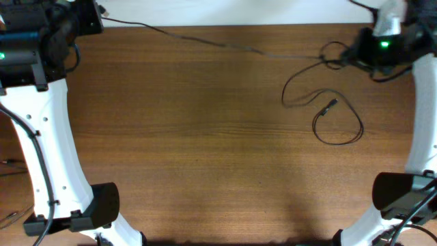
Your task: Untangle cables
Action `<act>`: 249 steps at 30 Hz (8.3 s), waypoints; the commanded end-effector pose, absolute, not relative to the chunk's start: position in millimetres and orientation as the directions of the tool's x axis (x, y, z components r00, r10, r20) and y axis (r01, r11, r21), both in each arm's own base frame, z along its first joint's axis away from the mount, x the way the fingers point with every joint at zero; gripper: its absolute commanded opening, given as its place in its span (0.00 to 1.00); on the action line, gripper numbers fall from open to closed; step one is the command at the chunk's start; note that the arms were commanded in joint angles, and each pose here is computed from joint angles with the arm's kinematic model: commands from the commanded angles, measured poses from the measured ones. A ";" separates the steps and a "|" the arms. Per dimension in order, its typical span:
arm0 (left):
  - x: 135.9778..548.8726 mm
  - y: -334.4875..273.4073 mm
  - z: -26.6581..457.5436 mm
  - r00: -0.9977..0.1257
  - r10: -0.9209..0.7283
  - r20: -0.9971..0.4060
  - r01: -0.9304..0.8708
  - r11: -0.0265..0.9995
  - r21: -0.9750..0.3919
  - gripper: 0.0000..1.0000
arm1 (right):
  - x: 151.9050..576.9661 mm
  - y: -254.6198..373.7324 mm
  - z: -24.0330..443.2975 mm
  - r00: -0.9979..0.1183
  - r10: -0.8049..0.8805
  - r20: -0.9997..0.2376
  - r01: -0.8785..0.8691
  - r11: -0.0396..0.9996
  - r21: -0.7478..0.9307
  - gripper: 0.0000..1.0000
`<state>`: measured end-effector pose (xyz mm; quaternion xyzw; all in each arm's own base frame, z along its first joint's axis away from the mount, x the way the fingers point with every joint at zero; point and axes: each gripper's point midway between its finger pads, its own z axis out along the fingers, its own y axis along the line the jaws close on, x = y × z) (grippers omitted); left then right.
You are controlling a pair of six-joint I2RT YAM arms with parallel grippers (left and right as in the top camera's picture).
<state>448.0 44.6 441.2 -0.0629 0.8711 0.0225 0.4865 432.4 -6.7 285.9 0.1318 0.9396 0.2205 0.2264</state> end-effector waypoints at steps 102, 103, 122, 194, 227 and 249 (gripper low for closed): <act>513.8 -45.7 229.5 -0.818 -0.180 -0.547 -0.224 0.975 0.014 0.08 | 411.6 62.4 178.3 -0.976 0.182 -0.115 0.145 0.950 0.278 0.98; 511.4 -26.3 247.5 -0.797 -0.198 -0.571 -0.248 0.969 0.010 0.08 | 411.6 62.4 178.4 -0.976 0.182 -0.115 0.145 0.950 0.278 0.98; 367.0 368.3 169.0 -0.463 -0.780 -0.420 -0.877 0.471 0.093 0.09 | 408.9 67.8 178.0 -0.980 0.170 -0.107 0.135 0.951 0.277 0.98; 470.1 -182.8 124.7 -0.726 0.658 -0.199 0.673 0.740 -0.011 0.00 | 396.7 -80.9 175.8 -0.870 0.486 -0.079 0.455 0.855 0.250 0.99; 499.8 -331.3 72.6 -0.731 0.518 -0.445 0.392 0.852 0.348 0.70 | 391.1 -80.4 174.9 -0.885 0.461 -0.065 0.435 0.869 0.237 0.99; 482.2 -306.5 -6.3 -0.574 0.807 -0.138 0.754 0.587 0.296 0.59 | 390.1 -80.2 174.8 -0.885 0.461 -0.061 0.436 0.869 0.236 0.99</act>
